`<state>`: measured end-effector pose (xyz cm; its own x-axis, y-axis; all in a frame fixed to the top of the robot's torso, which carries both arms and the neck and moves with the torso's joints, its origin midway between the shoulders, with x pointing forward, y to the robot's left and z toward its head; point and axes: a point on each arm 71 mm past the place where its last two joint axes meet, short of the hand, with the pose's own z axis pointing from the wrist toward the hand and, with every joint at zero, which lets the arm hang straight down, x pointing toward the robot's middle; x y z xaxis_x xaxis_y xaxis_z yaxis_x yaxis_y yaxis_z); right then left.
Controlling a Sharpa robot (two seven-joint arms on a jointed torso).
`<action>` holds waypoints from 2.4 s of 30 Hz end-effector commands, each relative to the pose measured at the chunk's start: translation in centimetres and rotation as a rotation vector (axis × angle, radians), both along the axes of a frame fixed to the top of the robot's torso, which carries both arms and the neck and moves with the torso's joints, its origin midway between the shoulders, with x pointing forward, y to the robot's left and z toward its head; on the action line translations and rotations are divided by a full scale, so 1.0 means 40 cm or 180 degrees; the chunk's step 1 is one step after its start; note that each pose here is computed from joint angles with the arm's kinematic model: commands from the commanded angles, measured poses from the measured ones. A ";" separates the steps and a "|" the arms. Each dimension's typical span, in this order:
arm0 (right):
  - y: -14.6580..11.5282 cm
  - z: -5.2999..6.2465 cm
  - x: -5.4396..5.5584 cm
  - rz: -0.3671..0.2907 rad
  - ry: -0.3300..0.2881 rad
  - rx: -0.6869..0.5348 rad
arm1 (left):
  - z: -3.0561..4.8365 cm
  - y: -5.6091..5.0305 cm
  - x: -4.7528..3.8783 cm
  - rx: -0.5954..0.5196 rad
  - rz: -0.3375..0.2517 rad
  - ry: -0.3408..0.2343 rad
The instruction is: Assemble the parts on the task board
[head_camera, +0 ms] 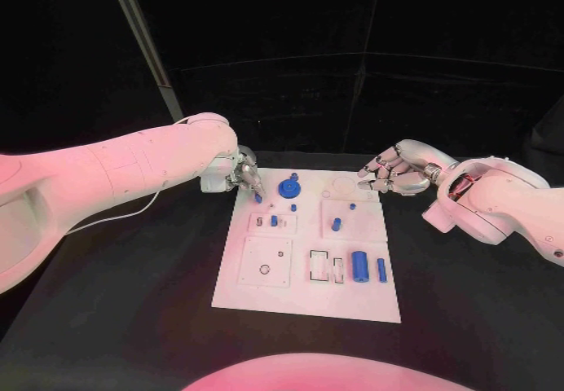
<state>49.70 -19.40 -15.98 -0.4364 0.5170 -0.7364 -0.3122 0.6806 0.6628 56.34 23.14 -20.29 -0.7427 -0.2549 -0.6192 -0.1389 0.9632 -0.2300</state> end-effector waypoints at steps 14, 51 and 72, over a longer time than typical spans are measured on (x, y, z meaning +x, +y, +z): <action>-0.006 0.005 0.002 -0.0009 -0.0044 0.0016 | 0.030 0.005 -0.062 -0.0402 -0.0022 -0.0546; -0.014 0.005 0.002 -0.0026 -0.0049 0.0018 | -0.045 0.023 -0.209 -0.0335 -0.0103 -0.0774; -0.013 0.004 0.002 -0.0013 -0.0040 0.0019 | -0.065 0.024 -0.214 -0.0249 -0.0119 -0.0585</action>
<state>49.79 -20.00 -15.98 -0.4281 0.5207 -0.7386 -0.3075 0.6845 0.6609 48.05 24.11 -22.41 -0.6028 -0.3012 -0.7388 -0.0485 0.9381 -0.3430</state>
